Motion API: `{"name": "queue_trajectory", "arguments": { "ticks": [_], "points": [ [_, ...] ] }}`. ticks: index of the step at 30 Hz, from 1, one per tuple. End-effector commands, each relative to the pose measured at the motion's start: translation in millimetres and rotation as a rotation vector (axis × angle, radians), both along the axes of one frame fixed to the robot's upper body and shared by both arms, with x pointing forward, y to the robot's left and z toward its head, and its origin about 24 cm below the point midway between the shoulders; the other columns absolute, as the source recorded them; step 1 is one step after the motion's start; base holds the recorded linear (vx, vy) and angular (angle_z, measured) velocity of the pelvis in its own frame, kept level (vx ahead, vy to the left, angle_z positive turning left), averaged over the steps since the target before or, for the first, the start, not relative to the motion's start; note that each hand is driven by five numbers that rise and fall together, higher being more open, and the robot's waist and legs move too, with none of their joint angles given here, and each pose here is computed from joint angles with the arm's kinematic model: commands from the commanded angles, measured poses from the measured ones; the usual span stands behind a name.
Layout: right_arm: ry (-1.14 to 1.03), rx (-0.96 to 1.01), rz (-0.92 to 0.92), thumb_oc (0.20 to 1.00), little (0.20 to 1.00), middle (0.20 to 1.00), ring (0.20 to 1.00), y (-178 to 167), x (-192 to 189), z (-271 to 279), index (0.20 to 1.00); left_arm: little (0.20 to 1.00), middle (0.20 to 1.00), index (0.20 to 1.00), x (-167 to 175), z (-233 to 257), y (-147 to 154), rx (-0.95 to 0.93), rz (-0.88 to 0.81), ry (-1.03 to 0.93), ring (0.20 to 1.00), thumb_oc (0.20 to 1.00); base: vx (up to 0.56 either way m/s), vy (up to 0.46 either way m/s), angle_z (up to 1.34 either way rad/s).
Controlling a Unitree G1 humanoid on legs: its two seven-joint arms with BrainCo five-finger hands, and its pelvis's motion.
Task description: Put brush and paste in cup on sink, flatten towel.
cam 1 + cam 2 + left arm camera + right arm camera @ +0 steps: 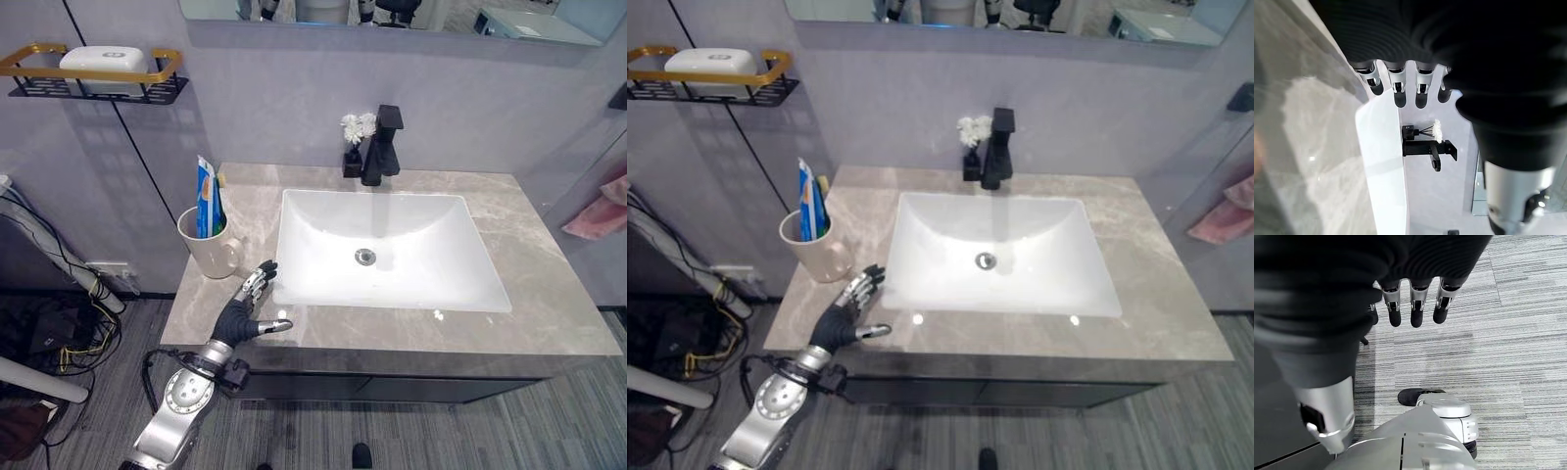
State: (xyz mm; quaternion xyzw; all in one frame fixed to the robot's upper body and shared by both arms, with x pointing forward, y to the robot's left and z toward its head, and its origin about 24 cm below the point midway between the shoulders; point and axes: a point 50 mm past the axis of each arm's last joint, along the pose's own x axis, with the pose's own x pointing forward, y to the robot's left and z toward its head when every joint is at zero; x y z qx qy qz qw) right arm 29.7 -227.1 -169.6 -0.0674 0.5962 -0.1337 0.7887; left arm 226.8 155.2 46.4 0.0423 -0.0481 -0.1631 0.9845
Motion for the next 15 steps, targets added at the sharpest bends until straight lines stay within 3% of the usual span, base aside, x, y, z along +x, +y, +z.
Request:
{"name": "queue_trajectory", "arguments": {
  "ticks": [1, 15],
  "points": [
    [-0.043, -0.02, 0.002, 1.0, 1.0, 1.0, 1.0, 4.2, 16.0, 0.7, 1.0, 1.0, 1.0, 1.0, 18.2, 35.4, -6.5, 0.002, -0.005, -0.185, 1.0, 1.0, 0.0, 0.0, 0.0],
    [-0.045, -0.026, 0.031, 1.0, 1.0, 1.0, 1.0, 6.3, 21.4, 0.7, 1.0, 1.0, 1.0, 1.0, 30.7, 47.9, -16.5, 0.031, -0.022, -0.25, 1.0, 1.0, 0.0, -0.001, 0.0]
  ]
}}
